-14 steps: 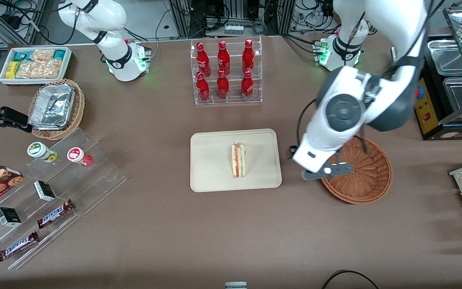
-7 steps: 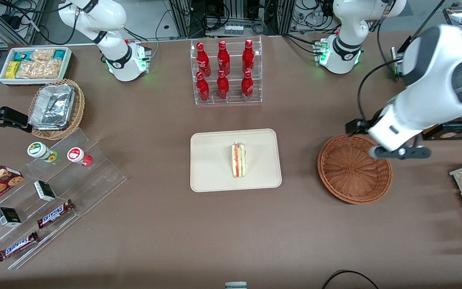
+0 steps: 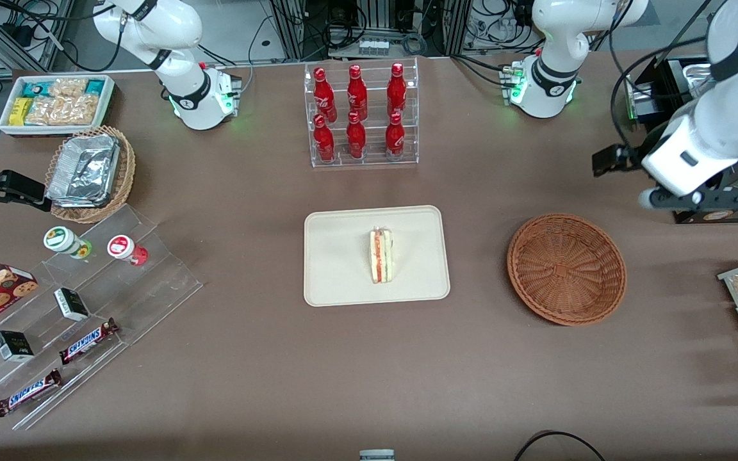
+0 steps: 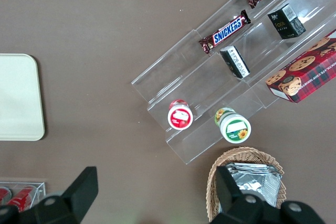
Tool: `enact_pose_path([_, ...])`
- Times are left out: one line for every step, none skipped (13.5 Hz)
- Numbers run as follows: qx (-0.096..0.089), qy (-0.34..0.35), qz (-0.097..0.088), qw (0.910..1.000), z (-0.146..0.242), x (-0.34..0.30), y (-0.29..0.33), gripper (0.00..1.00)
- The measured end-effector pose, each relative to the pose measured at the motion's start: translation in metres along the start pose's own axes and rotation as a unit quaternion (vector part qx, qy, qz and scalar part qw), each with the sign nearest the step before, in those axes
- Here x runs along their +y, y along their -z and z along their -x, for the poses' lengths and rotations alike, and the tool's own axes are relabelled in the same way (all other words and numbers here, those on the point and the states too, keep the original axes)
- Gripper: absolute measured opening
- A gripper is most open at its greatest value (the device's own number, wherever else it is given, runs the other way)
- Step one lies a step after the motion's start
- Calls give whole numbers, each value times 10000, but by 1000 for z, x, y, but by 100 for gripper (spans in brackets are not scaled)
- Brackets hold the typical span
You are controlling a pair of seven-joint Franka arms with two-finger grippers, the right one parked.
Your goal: Place sandwich from basket to tray
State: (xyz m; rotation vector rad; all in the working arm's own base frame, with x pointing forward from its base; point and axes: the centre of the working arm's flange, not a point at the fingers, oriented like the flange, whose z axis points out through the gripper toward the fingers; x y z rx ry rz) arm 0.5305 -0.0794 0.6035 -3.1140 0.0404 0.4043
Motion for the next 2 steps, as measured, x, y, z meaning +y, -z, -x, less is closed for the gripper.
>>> enact_pose_path([-14,76,-1,10000,9,-8,6,100])
enact_pose_path([-15,147,12,9999,17,-18,13,100])
